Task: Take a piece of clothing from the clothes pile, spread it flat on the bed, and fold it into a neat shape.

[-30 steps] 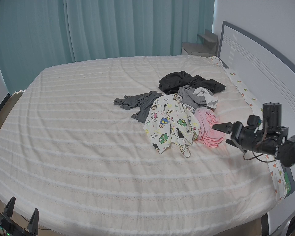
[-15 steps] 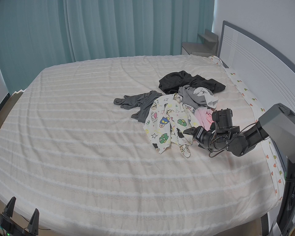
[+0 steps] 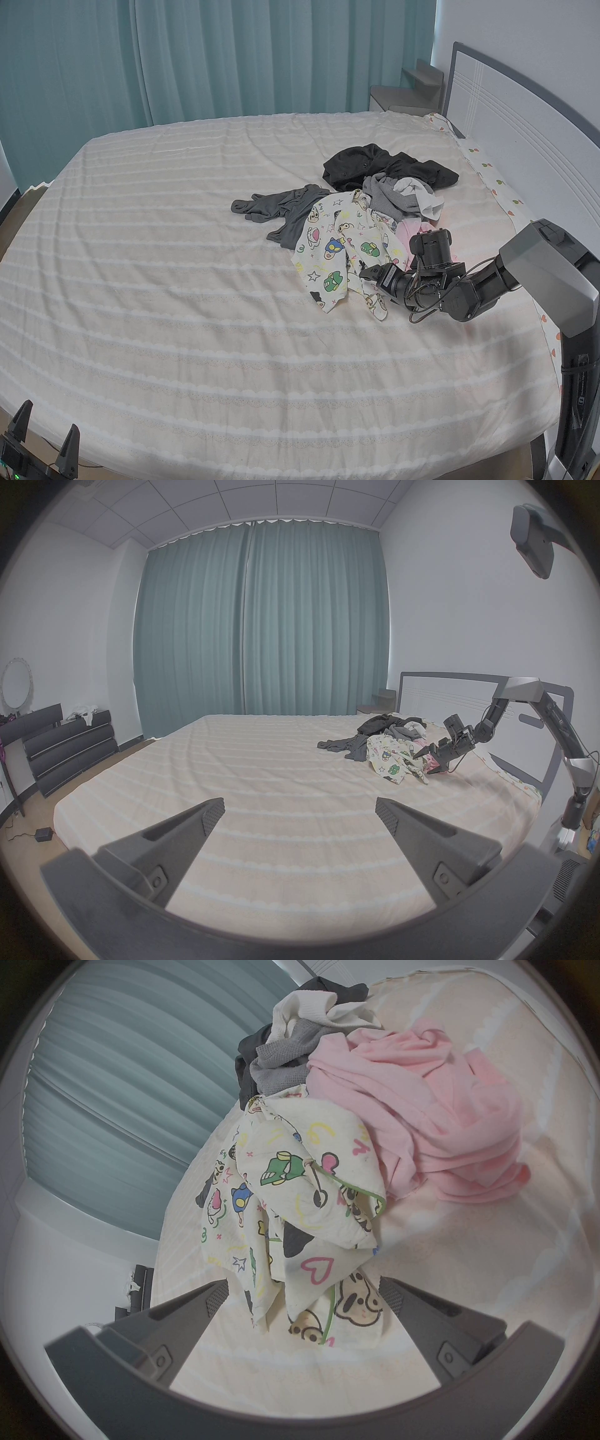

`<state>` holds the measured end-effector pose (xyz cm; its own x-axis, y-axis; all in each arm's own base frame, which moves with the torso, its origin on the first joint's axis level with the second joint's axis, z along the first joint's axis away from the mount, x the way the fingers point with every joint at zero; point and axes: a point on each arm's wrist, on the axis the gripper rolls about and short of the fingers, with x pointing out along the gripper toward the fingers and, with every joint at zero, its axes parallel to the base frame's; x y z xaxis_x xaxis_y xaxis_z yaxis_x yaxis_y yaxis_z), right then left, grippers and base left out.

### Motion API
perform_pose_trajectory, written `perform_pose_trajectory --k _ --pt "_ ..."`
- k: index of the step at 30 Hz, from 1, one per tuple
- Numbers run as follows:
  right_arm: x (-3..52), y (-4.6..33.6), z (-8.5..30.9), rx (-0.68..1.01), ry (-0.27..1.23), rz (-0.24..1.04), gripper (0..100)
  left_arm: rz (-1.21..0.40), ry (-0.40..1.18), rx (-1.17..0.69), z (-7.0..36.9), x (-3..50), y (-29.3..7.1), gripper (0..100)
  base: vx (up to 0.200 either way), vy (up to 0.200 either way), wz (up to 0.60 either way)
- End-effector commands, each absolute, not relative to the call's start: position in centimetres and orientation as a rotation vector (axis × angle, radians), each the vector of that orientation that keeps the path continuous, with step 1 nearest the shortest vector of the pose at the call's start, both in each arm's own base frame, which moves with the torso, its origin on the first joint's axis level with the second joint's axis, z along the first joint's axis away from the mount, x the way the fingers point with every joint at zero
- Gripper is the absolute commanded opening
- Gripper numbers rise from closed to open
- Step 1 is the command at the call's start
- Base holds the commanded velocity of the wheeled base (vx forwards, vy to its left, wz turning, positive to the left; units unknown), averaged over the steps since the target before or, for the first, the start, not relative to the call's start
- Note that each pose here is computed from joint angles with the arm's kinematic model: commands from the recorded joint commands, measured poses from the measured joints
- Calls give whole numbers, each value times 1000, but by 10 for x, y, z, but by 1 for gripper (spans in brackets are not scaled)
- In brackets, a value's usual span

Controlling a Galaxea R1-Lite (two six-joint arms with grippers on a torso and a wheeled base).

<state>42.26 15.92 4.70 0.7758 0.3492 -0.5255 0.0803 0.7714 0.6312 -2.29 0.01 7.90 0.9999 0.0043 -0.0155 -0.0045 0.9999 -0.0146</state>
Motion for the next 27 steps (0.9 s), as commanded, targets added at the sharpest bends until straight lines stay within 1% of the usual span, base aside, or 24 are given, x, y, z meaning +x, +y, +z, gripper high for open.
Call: perform_pose_trajectory --k 1,16,17,27 --pt "428 166 42 677 684 161 100 5 12 -15 75 -23 0 100 0 0 0" --pt "448 177 28 637 689 128 100 5 12 -17 75 -23 0 100 0 0 0" --pt "449 177 26 627 693 125 0 5 12 -15 75 -23 0 100 0 0 0" --pt "449 178 23 598 688 112 0 5 12 -15 75 -23 0 100 0 0 0"
